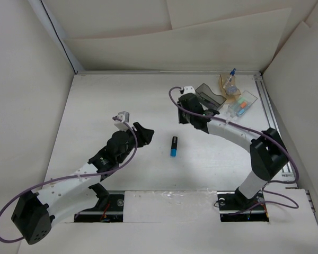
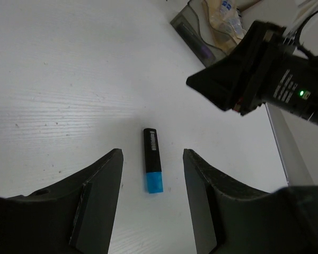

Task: Sort the stationery into containers
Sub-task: Pick up the pen from the center of the board.

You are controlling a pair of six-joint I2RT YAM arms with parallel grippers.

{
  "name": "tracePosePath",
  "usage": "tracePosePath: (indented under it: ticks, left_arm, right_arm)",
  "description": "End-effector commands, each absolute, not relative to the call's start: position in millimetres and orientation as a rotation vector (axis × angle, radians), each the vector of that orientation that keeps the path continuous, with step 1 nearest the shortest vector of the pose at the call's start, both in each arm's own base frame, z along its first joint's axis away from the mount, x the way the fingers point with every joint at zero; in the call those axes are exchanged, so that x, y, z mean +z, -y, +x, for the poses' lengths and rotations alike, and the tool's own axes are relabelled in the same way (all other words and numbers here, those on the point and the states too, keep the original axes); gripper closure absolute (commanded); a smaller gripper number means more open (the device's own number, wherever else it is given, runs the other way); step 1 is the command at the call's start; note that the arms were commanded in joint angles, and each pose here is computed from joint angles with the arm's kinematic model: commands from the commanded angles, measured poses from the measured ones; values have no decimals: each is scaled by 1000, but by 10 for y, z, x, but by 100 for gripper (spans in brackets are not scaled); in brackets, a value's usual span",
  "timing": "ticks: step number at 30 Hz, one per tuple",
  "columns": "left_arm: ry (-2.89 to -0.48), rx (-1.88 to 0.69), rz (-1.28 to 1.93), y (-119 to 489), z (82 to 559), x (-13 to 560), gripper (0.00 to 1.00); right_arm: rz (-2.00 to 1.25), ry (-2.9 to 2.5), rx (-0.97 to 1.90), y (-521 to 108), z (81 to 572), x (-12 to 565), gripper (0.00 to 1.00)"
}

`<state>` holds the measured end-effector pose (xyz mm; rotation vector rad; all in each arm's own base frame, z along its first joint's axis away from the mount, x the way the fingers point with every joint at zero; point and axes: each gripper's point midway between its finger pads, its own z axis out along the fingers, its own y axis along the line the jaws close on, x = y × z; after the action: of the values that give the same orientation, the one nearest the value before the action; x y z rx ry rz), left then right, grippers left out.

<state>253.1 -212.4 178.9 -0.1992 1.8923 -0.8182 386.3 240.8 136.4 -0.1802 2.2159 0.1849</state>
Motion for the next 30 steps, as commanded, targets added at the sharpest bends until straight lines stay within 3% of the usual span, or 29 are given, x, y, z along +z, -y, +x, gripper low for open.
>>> tracePosePath:
  ticks: [1, 5, 8, 25, 28, 30]
  left_arm:
    - [-1864, -809, -207, 2074, 2556, 1836, 54]
    - [-1869, -796, -213, 2053, 2557, 1792, 54]
    - [-1869, -796, -213, 2053, 2557, 1792, 54]
    - [-1877, -791, -212, 2034, 2536, 1759, 54]
    - [-1880, -799, -205, 2057, 2537, 1752, 54]
    - [-1880, -799, -205, 2057, 2537, 1752, 54]
  right_arm:
    - [-262, -2316, 230, -2539, 3487, 1208, 62]
    - [-310, -2358, 277, -2634, 3232, 1103, 42]
    - [-314, -2375, 331, -2754, 3116, 1060, 35]
    - [-244, -2514, 315, -2881, 2975, 377, 46]
    - [-233, -2517, 318, -2909, 2998, 302, 51]
    - [-219, -2527, 297, -2887, 3003, 243, 62]
